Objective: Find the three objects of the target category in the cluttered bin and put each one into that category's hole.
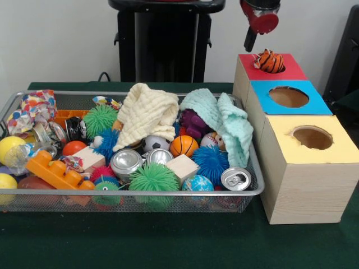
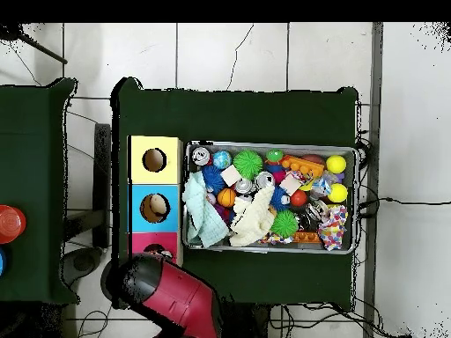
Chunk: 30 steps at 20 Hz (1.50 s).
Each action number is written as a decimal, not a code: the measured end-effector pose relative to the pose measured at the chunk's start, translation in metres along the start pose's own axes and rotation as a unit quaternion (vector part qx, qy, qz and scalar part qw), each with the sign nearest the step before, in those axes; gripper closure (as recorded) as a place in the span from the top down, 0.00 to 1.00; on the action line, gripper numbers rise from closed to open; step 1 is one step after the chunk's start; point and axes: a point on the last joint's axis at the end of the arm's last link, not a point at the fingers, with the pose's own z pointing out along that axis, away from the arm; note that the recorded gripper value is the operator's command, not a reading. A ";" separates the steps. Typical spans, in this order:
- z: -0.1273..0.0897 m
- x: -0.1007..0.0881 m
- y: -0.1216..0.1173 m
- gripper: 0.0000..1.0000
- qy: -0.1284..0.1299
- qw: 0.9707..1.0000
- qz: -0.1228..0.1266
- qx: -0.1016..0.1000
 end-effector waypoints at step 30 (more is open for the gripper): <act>0.023 0.017 0.021 0.00 0.005 0.996 0.067 -0.058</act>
